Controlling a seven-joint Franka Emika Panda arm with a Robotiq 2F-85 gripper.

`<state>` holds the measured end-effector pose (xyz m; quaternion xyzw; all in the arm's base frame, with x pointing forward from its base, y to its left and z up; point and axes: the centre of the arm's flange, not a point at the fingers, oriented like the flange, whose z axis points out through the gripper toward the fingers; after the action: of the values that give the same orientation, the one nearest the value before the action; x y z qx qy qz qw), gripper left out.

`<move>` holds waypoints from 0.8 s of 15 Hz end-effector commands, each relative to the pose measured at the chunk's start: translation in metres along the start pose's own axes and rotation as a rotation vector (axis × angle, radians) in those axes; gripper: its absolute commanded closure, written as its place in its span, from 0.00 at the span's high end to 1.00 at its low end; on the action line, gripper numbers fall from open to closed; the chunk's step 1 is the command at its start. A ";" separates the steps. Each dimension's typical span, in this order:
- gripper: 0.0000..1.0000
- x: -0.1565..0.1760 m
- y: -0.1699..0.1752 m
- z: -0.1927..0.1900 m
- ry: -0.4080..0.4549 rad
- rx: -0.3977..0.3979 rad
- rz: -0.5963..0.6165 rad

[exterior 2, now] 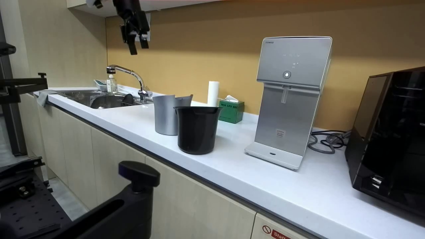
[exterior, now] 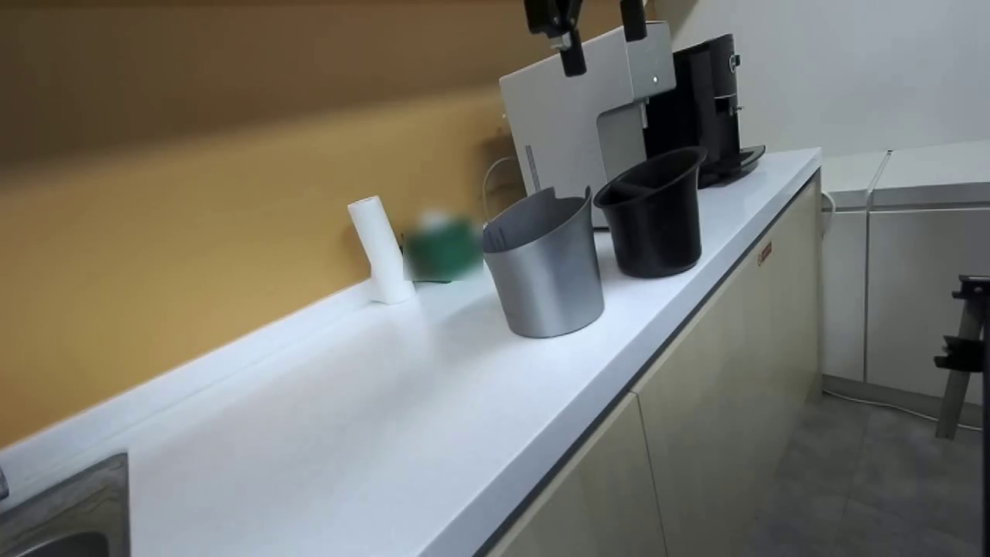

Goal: Move the object into the basin

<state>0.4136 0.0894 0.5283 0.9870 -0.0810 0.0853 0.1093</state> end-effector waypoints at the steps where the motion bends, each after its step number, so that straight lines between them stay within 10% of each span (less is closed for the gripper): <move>1: 1.00 0.022 0.031 0.003 -0.053 -0.004 0.189; 4: 1.00 0.020 0.054 0.015 -0.133 0.120 0.258; 12: 1.00 0.030 0.049 0.028 -0.026 -0.001 0.423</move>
<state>0.4269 0.0297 0.5217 0.9695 -0.2294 0.0627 0.0596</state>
